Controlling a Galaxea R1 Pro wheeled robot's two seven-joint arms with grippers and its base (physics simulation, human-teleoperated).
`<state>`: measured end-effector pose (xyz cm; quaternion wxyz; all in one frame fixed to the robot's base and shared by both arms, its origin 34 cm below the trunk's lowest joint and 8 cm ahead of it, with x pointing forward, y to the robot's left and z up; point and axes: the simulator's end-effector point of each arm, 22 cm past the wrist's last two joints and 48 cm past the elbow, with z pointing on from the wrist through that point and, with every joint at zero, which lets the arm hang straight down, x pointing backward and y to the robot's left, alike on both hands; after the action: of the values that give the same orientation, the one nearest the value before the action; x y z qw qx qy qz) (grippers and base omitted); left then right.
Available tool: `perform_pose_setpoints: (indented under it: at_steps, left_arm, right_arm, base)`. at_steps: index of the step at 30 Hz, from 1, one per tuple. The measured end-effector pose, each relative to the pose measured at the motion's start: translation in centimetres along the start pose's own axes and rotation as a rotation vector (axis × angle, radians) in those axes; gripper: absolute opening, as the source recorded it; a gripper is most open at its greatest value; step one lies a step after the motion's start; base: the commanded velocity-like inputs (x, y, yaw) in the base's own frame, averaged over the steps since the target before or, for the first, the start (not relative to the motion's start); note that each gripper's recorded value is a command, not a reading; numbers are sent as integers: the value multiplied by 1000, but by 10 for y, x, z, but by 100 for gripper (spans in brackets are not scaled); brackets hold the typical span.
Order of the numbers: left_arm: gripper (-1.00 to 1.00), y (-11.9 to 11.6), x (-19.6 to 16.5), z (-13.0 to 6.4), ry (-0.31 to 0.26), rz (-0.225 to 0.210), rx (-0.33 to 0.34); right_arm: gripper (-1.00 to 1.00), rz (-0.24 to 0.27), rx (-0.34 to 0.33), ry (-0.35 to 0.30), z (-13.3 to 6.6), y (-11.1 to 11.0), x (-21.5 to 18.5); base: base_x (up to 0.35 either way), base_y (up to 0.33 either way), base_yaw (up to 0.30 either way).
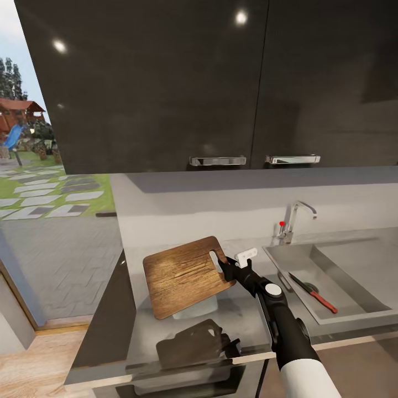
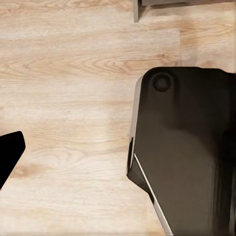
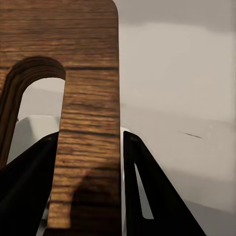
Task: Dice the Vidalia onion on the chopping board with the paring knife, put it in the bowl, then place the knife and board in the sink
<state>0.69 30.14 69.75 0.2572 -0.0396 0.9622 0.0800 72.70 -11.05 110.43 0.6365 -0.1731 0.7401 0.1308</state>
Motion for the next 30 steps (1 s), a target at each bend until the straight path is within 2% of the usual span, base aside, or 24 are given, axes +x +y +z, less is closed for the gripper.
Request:
perform_pose_setpoints:
  at_steps: [7,10,12,15,17,26,30]
  left_arm:
    - [100,-10,1,-2,3,-11,10]
    - [100,-13,-4,-1,-18,-14,18]
    - [100,-15,-12,0,-47,-19,19]
    - [100,-21,-40,-3,-170,-41,25]
    - [100,-28,-49,-6,-216,-57,28]
    - [100,-31,-48,-8,-212,-65,27]
    - [100,-32,-48,-8,-211,-67,26]
  right_arm:
    - [-100,0,-1,0,0,0,0]
    - [-100,0,0,0,0,0,0]
    - [-100,0,0,0,0,0,0]
    - [-100,0,0,0,0,0,0]
    - [-100,0,0,0,0,0,0]
    - [-100,0,0,0,0,0,0]
    - [-100,0,0,1,0,0,0]
  base:
    - [0,0,0]
    - [0,0,0]
    - [0,0,0]
    - [0,0,0]
    - [0,0,0]
    - [-2,0,0]
    - [-162,0,0]
